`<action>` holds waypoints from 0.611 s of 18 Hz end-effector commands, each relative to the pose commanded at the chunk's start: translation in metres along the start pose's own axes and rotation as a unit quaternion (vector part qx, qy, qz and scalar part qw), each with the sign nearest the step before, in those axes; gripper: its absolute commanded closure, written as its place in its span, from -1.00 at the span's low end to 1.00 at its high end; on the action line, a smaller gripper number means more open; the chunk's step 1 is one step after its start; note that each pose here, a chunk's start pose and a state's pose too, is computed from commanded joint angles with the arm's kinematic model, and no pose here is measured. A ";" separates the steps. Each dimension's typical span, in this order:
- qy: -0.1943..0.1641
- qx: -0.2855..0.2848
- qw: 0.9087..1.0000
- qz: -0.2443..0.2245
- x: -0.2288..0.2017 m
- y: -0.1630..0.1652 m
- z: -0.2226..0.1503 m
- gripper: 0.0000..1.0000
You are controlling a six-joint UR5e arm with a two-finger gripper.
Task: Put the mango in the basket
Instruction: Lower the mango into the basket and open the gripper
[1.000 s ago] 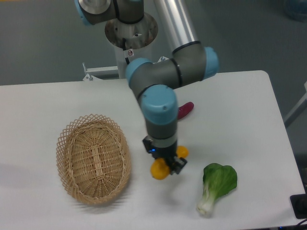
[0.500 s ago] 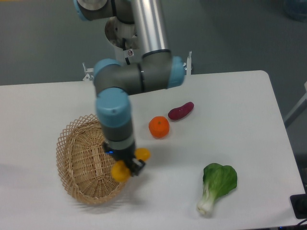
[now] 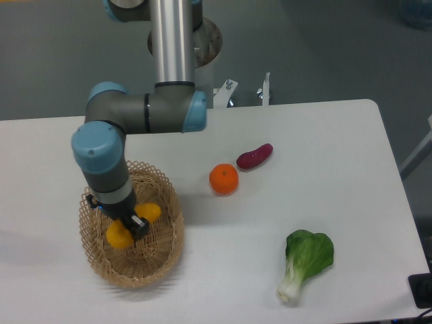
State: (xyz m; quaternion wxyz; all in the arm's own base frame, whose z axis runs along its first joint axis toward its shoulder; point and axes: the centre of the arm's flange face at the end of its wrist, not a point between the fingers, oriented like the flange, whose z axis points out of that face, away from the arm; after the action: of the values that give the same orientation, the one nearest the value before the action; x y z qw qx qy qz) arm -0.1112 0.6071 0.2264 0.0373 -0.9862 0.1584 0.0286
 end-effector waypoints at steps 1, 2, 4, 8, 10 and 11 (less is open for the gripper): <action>-0.001 -0.002 1.000 0.005 0.003 0.001 0.000 0.13; 0.001 -0.002 1.000 0.006 0.004 0.001 -0.001 -0.16; 0.000 -0.003 1.000 0.010 0.004 0.002 0.000 -0.89; -0.001 0.000 1.000 0.005 0.004 0.003 -0.005 -1.00; -0.004 0.000 1.000 0.004 0.002 0.005 -0.007 -1.00; -0.007 0.001 1.000 0.002 -0.001 0.007 -0.010 -1.00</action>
State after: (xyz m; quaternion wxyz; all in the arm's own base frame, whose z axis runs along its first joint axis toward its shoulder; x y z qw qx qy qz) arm -0.1141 0.6004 0.2364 0.0395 -0.9857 0.1597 0.0350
